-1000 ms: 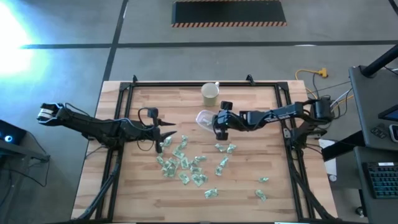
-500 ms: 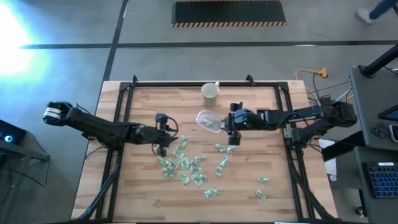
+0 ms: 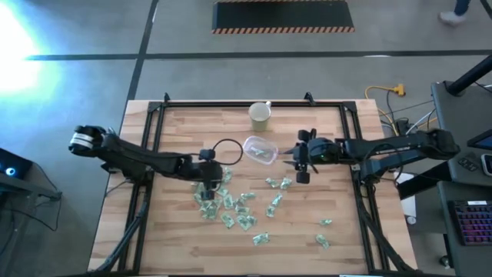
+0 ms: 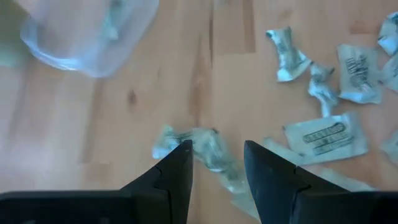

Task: Pick and place items into bin
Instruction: Put the green stevia packet into the transparent bin

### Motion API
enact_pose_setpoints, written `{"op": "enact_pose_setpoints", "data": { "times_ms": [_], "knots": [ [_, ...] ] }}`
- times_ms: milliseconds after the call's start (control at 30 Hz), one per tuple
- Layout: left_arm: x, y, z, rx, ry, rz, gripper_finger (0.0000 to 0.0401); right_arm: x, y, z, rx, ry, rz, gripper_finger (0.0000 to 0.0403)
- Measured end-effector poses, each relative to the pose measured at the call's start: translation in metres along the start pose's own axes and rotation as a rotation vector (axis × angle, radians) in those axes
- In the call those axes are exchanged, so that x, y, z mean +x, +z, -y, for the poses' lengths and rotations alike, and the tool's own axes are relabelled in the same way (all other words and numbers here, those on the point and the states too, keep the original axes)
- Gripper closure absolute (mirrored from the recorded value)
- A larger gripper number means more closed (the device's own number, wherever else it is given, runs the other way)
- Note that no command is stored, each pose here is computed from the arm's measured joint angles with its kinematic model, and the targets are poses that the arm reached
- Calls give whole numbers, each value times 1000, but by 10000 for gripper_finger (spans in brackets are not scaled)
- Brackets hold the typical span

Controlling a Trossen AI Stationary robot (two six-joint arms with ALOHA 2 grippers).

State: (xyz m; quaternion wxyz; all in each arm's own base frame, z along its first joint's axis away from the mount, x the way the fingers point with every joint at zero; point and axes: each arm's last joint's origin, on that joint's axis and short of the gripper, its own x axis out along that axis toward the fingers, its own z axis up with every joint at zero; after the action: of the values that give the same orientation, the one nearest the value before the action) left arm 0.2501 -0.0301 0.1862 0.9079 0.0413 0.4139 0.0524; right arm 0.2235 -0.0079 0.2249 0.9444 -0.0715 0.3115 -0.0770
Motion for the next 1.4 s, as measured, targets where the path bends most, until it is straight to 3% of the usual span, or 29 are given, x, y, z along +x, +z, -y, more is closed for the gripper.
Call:
{"op": "enact_pose_setpoints", "data": {
  "times_ms": [433,933,1033,1233,1400],
  "knots": [
    [32,-13,5,-131,15,-105,274,-4,-2,-1,10,10,-16,274],
    [53,-21,6,-129,27,-150,277,-4,-3,-2,4,12,-22,281],
    [52,-20,5,-124,25,-148,300,-4,-3,-2,1,11,-22,284],
    [51,-20,3,-95,52,-147,390,-4,-3,-2,1,10,-22,289],
    [48,-18,2,-95,84,-130,392,-4,-3,-2,-3,10,-22,295]
  ]
}}
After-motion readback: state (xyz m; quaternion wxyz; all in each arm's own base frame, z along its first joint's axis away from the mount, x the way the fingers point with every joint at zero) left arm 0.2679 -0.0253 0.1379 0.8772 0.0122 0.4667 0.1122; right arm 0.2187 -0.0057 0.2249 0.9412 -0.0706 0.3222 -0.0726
